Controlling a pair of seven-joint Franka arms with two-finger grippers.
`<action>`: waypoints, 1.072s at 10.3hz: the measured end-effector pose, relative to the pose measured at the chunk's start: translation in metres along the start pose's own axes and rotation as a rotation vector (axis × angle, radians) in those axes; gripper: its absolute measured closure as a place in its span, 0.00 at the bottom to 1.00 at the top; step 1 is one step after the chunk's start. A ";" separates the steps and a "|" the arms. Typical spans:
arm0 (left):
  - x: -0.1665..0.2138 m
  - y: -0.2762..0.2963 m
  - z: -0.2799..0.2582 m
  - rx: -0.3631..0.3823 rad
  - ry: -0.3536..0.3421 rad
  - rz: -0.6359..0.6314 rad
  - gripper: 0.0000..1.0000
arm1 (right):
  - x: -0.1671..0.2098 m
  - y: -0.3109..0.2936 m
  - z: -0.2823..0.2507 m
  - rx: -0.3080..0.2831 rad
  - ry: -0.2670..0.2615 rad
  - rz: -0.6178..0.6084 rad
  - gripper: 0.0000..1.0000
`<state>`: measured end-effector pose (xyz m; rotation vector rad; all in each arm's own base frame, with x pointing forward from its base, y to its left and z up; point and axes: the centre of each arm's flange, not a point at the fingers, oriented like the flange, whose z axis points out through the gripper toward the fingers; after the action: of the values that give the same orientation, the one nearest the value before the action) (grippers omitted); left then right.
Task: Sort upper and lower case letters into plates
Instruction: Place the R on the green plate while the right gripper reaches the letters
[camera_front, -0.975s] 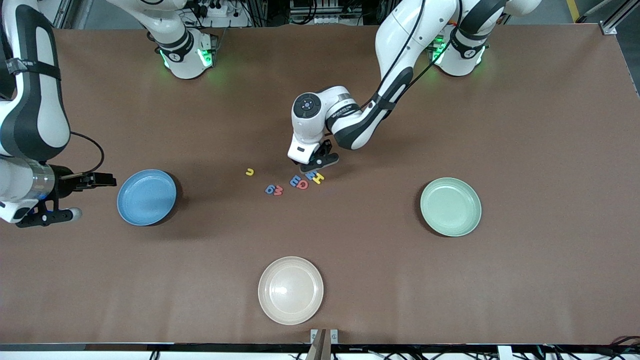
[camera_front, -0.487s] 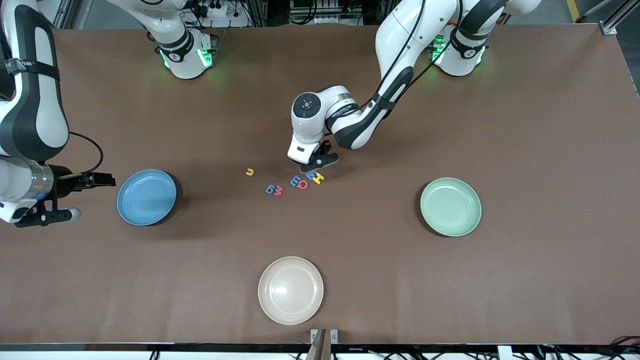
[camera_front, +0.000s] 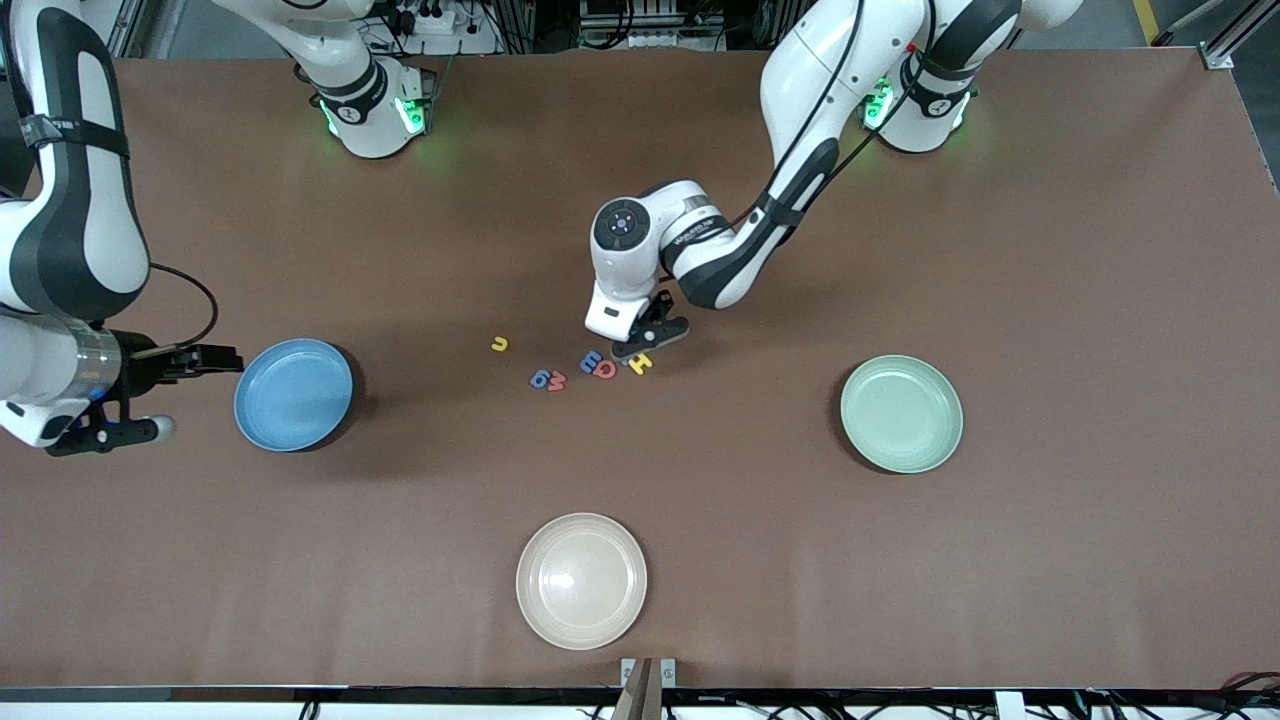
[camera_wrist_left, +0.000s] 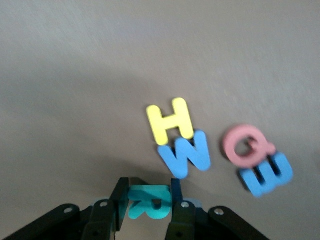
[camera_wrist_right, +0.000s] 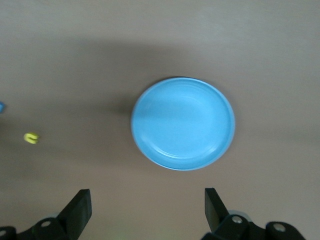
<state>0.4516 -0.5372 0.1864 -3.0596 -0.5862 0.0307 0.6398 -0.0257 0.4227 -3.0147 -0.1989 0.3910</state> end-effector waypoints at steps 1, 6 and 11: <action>0.015 -0.006 -0.009 0.018 -0.003 0.009 0.62 | 0.005 -0.026 0.001 0.009 0.005 0.031 0.00; 0.068 -0.036 -0.044 0.083 -0.027 0.152 0.62 | 0.036 -0.176 0.051 -0.006 0.018 0.159 0.00; 0.231 -0.161 -0.061 0.122 -0.133 0.445 0.62 | 0.036 -0.290 0.093 0.050 0.024 0.252 0.00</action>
<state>0.6087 -0.3036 0.2483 -3.0134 0.1019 0.2686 0.6162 0.2723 0.3562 -2.9998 0.1922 0.3729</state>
